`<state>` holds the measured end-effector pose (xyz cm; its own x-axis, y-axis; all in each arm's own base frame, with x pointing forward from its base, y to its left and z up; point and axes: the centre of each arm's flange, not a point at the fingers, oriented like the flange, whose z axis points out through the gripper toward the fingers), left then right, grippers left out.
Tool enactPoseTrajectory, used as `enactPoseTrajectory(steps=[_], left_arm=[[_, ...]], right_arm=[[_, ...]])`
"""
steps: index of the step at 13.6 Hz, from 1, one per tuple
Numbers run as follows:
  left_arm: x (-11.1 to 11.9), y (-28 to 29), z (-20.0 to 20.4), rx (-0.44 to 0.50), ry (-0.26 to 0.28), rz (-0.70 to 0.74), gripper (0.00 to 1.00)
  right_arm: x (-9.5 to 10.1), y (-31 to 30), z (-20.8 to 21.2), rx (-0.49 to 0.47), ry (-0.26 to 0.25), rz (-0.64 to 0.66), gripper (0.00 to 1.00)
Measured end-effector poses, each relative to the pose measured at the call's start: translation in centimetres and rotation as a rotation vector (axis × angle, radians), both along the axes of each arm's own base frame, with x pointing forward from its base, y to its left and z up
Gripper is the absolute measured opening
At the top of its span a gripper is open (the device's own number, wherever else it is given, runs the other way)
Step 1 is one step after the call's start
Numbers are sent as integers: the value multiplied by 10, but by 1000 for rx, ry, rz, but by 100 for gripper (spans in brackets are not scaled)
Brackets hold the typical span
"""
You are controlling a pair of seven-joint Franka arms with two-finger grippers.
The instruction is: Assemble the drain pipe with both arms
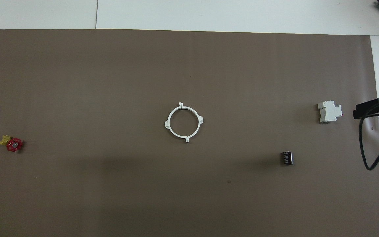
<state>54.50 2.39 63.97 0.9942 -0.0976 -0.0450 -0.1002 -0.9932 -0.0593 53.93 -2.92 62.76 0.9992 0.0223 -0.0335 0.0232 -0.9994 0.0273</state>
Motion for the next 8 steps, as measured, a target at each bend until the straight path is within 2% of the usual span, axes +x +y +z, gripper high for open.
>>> enactPoseTrajectory(steps=[6, 8], left_arm=[[6, -1, -3, 9, -42, 24, 100], [6, -8, -10, 9, -37, 33, 100]], right_arm=[[0, 0, 0, 0, 0, 0, 100], [0, 0, 0, 0, 0, 0, 100]])
